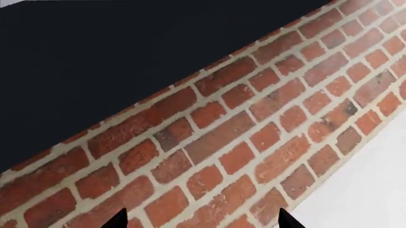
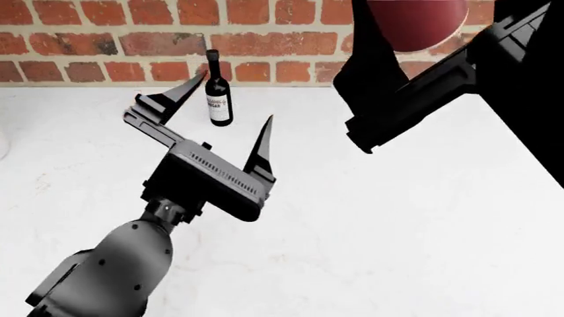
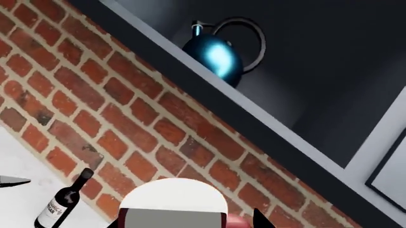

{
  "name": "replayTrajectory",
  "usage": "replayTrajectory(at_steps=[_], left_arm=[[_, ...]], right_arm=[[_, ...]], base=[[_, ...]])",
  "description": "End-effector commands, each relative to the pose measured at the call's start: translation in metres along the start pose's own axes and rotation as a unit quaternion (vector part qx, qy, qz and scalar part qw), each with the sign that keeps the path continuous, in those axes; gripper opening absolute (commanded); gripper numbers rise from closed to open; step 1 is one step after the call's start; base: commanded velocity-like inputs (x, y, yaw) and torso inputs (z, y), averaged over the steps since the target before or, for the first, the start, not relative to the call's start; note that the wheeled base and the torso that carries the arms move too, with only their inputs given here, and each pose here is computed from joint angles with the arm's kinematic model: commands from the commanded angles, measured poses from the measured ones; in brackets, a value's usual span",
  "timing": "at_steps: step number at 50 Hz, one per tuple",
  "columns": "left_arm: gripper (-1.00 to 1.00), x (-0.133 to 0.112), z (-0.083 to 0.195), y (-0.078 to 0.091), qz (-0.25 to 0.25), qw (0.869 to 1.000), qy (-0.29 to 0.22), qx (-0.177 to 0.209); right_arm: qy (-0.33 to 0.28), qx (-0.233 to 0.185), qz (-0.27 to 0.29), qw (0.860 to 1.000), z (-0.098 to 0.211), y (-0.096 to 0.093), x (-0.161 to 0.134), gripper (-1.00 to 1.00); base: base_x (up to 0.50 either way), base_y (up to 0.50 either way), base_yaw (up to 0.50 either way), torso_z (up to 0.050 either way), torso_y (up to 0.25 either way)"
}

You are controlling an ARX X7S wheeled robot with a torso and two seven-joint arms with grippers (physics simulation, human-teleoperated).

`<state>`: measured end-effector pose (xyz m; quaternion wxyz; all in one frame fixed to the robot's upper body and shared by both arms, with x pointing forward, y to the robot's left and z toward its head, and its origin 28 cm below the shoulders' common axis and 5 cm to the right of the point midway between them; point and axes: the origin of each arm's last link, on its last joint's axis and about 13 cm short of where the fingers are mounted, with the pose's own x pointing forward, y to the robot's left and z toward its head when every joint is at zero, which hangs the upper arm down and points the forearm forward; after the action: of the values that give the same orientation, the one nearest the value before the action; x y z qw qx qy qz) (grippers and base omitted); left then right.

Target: A wet mug is on the counter and needs to be dried. Pick it up and place it upside down in the open cabinet.

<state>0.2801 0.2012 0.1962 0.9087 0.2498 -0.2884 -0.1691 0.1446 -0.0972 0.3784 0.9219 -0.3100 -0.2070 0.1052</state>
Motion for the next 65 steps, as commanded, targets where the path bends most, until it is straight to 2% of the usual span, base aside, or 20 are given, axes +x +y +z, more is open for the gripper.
replayTrajectory(at_steps=[1, 12, 38, 43, 65], left_arm=[[1.0, -0.017, 0.01, -0.008, -0.023, 0.997, 0.029, -0.065], [1.0, -0.027, 0.013, -0.013, -0.027, 0.995, 0.039, -0.089], [1.0, -0.036, 0.003, -0.022, -0.031, 0.993, 0.055, -0.104], [1.0, -0.036, 0.003, -0.022, -0.031, 0.993, 0.055, -0.104], [1.0, -0.037, 0.001, -0.026, -0.035, 0.992, 0.056, -0.106]], right_arm=[[-0.03, -0.058, -0.023, 0.998, 0.014, -0.008, 0.007, -1.0], [-0.057, -0.088, -0.037, 0.994, 0.032, -0.023, 0.019, -1.0], [-0.106, -0.124, -0.047, 0.986, 0.071, -0.051, 0.054, -1.0], [-0.119, -0.118, -0.052, 0.984, 0.078, -0.057, 0.061, -1.0], [-0.21, -0.032, -0.078, 0.974, 0.12, -0.102, 0.109, -1.0]], base=[[0.0, 0.0, 0.0, 0.0, 0.0], [0.0, 0.0, 0.0, 0.0, 0.0], [0.0, 0.0, 0.0, 0.0, 0.0], [0.0, 0.0, 0.0, 0.0, 0.0], [0.0, 0.0, 0.0, 0.0, 0.0]])
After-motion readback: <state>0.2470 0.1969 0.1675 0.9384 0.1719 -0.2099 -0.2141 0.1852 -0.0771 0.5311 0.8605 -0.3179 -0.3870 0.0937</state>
